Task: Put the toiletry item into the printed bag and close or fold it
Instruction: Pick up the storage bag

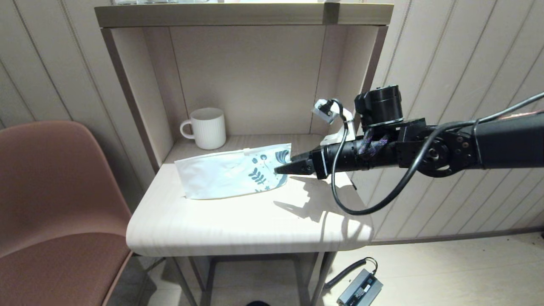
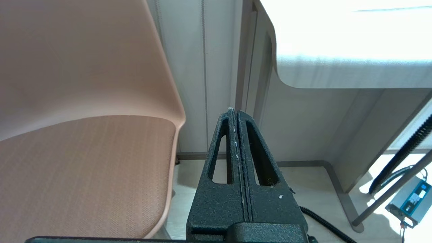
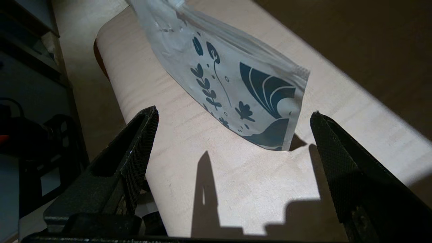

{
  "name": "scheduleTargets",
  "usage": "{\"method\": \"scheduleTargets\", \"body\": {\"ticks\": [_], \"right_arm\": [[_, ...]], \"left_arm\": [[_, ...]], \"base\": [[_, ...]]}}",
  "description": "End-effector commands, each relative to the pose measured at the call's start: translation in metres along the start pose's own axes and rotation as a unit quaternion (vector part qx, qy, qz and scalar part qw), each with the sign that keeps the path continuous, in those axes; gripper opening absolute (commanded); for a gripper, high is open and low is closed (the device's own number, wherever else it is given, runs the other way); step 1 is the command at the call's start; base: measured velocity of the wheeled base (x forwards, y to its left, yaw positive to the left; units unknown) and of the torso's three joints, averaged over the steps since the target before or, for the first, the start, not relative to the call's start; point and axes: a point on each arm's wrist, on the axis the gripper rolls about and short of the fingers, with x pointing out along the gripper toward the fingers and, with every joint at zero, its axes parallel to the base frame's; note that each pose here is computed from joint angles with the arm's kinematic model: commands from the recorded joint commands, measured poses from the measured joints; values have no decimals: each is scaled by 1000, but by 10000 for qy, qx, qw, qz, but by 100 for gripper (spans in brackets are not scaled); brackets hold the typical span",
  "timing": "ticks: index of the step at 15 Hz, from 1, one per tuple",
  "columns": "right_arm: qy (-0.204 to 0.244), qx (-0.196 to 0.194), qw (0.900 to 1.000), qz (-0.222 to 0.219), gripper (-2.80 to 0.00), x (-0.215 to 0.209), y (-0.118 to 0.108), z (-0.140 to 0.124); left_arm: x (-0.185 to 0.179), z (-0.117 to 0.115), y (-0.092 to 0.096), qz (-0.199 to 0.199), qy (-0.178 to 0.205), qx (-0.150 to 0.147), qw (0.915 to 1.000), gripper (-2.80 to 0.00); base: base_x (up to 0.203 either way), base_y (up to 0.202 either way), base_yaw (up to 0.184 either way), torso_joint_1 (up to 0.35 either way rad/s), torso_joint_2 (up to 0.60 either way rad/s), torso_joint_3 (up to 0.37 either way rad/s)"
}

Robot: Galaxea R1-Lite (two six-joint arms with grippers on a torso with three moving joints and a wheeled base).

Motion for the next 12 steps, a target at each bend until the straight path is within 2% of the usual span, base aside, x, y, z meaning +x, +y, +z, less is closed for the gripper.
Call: {"method": "scheduleTargets", "body": {"ticks": [1,7,12], "right_arm": [[-19,-57,10000,51,0,8,-8,1],[21,-76,9999,-71,0,14,-28,-6],[-40,-188,9996,185,0,20,-27,-2]], "left_arm": [[0,0,0,-1,4,1,10000,-280],[0,0,0,2,6,1,10000,-280],[0,0,0,-1,8,1,10000,-280]], "base": [[0,0,0,0,0,0],[0,0,0,0,0,0],[0,0,0,0,0,0]]}}
